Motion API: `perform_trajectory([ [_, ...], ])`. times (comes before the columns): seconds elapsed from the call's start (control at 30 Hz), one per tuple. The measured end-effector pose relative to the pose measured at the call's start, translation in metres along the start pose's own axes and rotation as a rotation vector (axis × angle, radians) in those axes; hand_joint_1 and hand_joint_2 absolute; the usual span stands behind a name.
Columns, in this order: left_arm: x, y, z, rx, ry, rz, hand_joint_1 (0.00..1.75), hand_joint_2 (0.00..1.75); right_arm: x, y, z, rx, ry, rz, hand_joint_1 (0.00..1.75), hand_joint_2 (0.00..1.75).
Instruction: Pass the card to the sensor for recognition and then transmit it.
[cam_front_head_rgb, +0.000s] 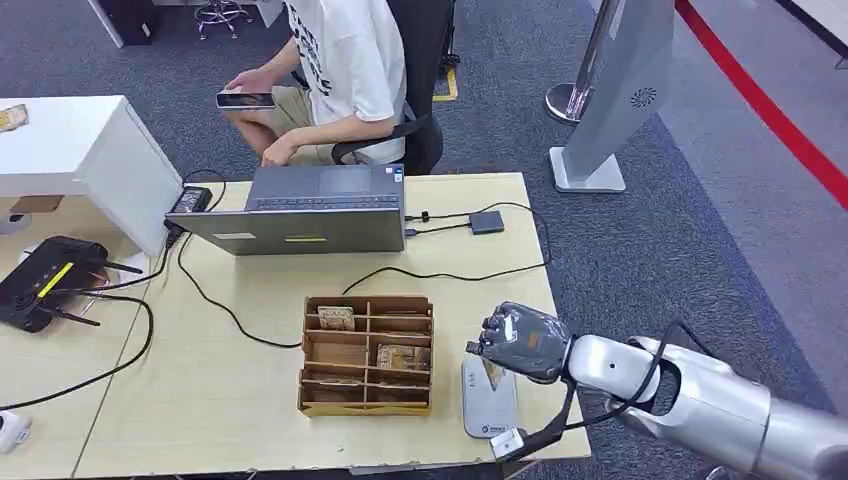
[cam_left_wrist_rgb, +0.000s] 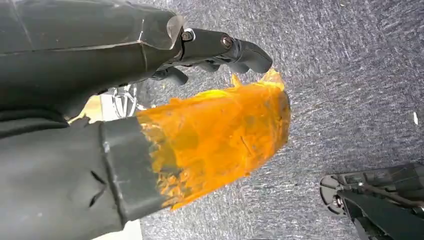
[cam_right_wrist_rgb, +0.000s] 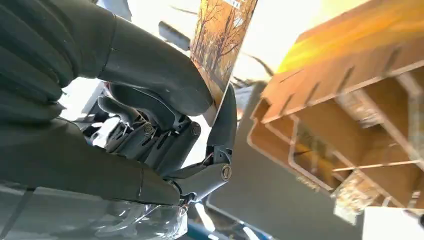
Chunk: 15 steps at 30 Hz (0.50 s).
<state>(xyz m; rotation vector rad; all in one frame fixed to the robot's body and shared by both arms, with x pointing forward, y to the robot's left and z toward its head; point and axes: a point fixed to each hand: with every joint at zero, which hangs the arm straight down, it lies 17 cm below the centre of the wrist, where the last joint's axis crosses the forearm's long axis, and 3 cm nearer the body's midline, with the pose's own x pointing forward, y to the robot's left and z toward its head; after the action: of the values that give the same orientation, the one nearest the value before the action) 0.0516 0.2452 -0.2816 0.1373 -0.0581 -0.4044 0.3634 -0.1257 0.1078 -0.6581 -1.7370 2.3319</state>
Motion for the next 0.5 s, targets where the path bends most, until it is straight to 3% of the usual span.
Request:
perform_trajectory([
  [0.27, -0.001, 0.001, 0.0, 0.004, 0.003, 0.01, 0.0, 0.0, 0.026, 0.02, 0.003, 0.065, -0.074, -0.055, 1.75, 1.75],
  [0.5, 0.0, 0.0, 0.0, 0.003, 0.003, 0.009, 0.0, 0.0, 0.03, 0.014, -0.011, 0.079, -0.096, -0.005, 1.75, 1.75],
])
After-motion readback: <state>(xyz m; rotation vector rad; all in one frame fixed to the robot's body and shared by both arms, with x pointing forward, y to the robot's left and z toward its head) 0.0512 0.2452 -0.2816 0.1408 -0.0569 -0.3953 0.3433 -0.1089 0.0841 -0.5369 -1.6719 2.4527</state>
